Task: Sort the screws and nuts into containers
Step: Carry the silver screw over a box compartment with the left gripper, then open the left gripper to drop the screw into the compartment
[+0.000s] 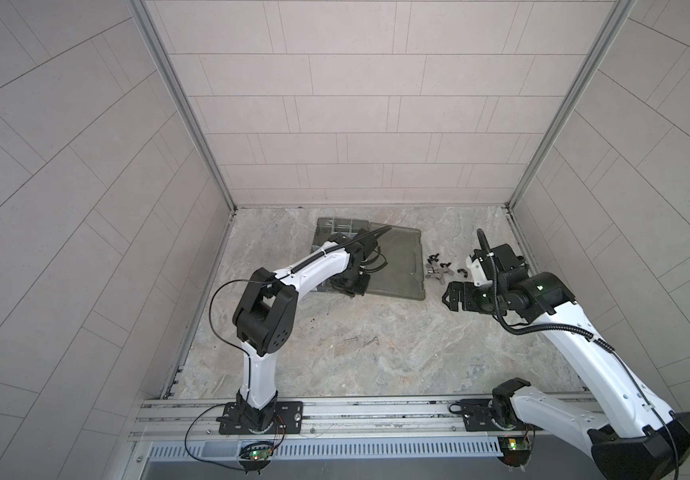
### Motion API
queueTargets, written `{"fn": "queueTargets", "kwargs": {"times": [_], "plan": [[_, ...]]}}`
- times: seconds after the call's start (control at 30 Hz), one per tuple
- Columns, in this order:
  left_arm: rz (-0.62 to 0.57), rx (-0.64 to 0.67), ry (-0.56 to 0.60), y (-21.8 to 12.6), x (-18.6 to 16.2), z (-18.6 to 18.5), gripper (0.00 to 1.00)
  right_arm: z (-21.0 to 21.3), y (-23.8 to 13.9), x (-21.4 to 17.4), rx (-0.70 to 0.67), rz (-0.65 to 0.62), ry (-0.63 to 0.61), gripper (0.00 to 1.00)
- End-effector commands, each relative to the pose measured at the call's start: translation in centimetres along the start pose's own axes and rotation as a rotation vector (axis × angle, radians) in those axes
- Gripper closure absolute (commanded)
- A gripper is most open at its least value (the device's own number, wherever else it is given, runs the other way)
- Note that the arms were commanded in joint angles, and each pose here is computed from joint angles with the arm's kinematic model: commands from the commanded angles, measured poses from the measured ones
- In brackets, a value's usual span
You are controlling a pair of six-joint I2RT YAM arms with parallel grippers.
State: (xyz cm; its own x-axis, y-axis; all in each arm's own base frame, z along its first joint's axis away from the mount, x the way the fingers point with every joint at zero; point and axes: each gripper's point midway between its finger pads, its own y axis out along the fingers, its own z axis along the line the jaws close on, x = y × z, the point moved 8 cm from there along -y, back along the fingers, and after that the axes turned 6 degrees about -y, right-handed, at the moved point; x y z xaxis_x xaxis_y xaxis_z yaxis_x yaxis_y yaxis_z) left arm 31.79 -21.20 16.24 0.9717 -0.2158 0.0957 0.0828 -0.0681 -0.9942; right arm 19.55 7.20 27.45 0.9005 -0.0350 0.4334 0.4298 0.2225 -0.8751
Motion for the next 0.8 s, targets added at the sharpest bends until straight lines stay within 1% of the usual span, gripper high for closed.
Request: {"fn": "queueTargets", "kwargs": {"times": [0.0, 0.13, 0.37, 0.6, 0.77], "plan": [[-0.026, 0.036, -0.019, -2.0, 0.9, 2.3, 0.96, 0.3, -0.3, 1.0, 0.003, -0.025, -0.013, 0.01], [-0.047, 0.048, -0.059, -2.5, 2.6, 3.9, 0.96, 0.5, 0.0, 1.8, 0.002, -0.019, -0.017, 0.01], [-0.036, 0.039, -0.095, -1.6, 4.1, 5.4, 0.96, 0.9, 0.3, 3.1, -0.005, -0.018, -0.033, 0.01], [-0.02, 0.033, -0.108, -0.7, 4.1, 5.9, 0.96, 0.9, 0.3, 3.4, -0.018, -0.011, -0.044, 0.01], [-0.01, 0.034, -0.114, 0.0, 3.8, 6.2, 0.94, 0.8, 0.3, 3.3, -0.025, -0.006, -0.045, 0.01]]}}
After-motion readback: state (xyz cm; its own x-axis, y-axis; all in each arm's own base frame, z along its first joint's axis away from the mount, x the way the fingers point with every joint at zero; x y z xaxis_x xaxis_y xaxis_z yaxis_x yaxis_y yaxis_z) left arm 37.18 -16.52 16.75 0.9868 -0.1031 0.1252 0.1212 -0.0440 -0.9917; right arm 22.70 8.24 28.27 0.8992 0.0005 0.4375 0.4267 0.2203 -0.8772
